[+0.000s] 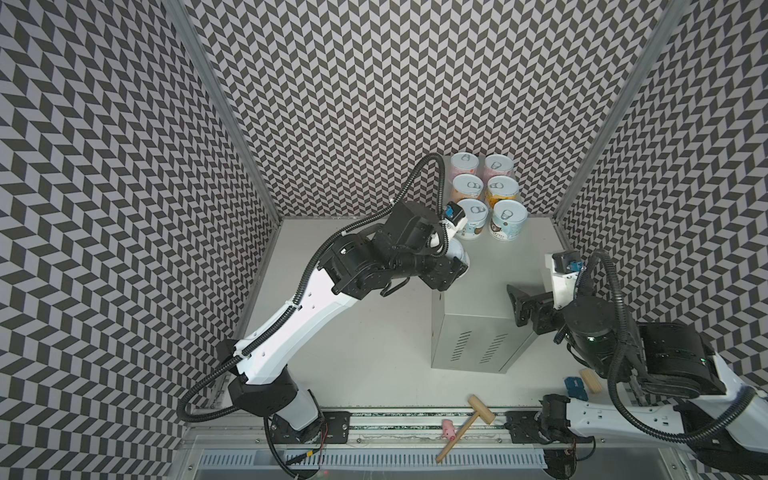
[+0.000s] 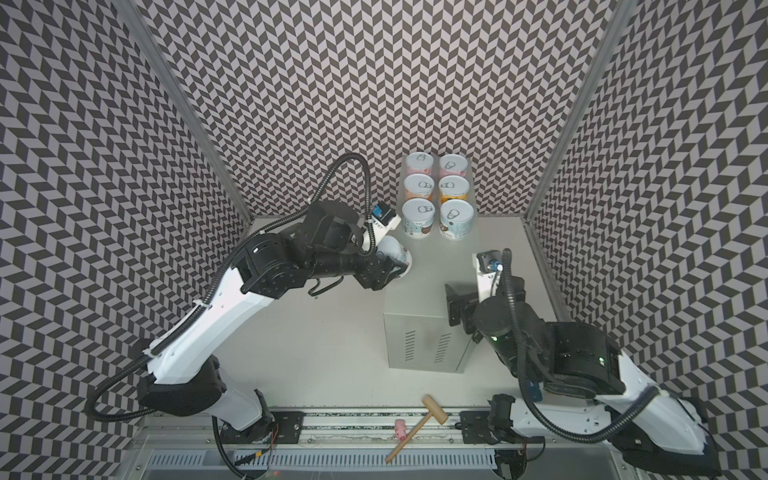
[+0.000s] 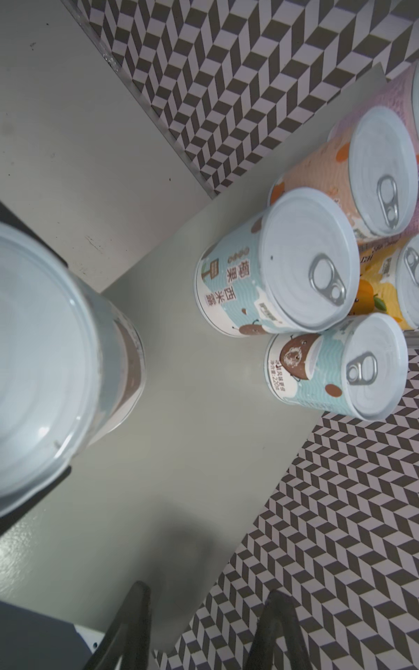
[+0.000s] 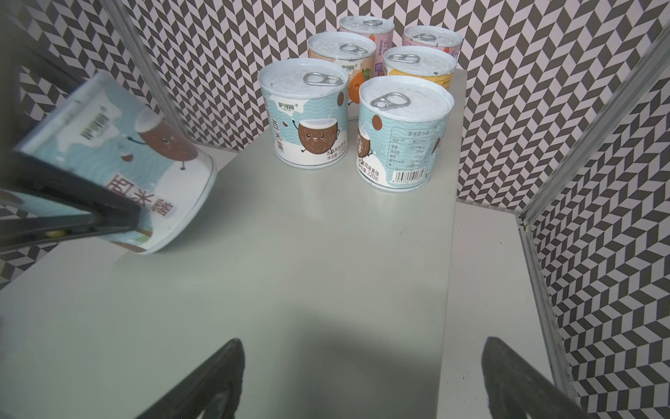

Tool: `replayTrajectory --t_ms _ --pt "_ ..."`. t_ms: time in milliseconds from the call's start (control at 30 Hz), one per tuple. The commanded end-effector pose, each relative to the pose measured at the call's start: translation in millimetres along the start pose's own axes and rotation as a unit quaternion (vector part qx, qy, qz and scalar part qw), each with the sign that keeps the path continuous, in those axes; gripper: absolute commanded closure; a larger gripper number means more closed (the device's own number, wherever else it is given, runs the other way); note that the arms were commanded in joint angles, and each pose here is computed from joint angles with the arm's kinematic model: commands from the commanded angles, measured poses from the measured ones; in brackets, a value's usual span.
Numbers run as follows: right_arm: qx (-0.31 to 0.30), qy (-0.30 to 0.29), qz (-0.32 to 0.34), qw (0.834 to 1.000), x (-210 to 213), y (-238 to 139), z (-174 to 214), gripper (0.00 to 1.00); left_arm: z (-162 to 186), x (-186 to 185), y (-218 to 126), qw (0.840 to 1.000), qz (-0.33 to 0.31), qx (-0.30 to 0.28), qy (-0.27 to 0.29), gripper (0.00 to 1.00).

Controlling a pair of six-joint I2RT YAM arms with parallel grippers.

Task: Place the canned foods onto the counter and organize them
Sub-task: 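Carry the can onto the cabinet top beside the other cans with the left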

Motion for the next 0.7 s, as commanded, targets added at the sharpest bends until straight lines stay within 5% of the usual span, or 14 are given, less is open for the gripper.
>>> replayTrajectory --t_ms 0,667 --pt "-0.013 0.018 -0.015 1.000 2 -3 -6 0.01 -15 -5 -4 1.000 -0.006 -0.015 0.011 0.36" --pt "-0.025 0.034 -0.034 0.999 -5 -10 -5 0.01 -17 -29 42 0.999 0.024 0.002 0.030 0.16"
Point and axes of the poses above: each gripper's point midway between its finger pads, its own y axis out along the fingers, its own x axis along the line the jaws close on, z = x × y, the point moved 2 cm from there along -y, back along the fingers
